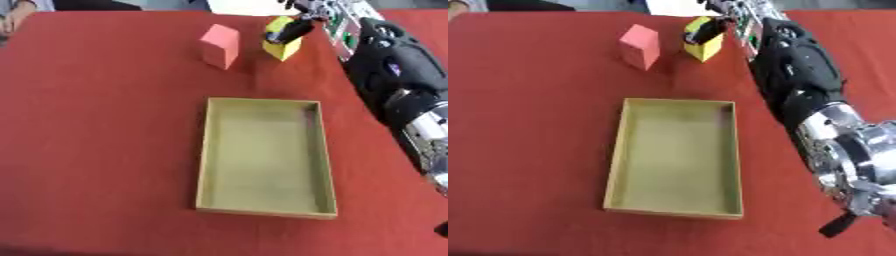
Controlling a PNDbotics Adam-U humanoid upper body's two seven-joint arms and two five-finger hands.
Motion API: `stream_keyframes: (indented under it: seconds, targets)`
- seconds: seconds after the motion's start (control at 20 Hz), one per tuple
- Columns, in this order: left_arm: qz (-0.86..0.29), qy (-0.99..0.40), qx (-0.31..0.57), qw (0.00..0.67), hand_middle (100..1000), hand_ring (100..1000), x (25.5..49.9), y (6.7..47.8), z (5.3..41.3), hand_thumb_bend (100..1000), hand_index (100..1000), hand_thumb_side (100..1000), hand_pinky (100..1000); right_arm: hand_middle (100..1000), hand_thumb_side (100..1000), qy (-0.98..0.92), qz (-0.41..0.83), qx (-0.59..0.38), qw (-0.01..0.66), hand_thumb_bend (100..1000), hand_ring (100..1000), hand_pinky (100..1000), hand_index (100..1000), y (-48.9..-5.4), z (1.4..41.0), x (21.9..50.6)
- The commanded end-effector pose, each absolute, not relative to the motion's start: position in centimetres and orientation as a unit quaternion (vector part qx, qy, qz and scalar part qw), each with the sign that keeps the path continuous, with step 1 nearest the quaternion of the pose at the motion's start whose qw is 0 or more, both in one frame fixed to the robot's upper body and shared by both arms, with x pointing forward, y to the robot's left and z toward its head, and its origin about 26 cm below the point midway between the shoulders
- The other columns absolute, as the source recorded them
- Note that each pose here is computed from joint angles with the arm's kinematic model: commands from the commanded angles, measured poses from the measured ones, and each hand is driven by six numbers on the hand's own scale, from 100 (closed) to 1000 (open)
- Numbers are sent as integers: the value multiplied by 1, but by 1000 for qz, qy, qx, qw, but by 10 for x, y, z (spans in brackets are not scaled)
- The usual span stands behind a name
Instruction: Pick up objects on the table and place them in the box.
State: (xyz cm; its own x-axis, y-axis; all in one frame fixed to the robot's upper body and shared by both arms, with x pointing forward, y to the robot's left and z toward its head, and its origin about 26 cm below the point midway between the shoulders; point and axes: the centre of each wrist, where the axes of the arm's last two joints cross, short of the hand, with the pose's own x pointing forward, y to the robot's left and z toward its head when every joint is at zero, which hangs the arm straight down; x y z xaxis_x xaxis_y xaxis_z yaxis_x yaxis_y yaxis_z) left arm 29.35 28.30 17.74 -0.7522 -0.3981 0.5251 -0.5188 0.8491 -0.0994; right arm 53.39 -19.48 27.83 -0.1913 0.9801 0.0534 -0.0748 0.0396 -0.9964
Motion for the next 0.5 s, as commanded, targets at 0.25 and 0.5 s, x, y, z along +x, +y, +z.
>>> stream_keyframes:
  seconds: [0.25, 0.5]
  targets:
    - [111, -933, 249, 233, 607, 691, 293, 283, 187, 100, 744, 767, 835, 876, 519, -534, 516, -473, 474, 393, 973, 903, 977, -214, 308, 531]
    - [111, -933, 250, 232, 608, 691, 293, 283, 188, 100, 744, 768, 835, 879, 537, -541, 497, -487, 473, 387, 980, 908, 978, -220, 319, 529]
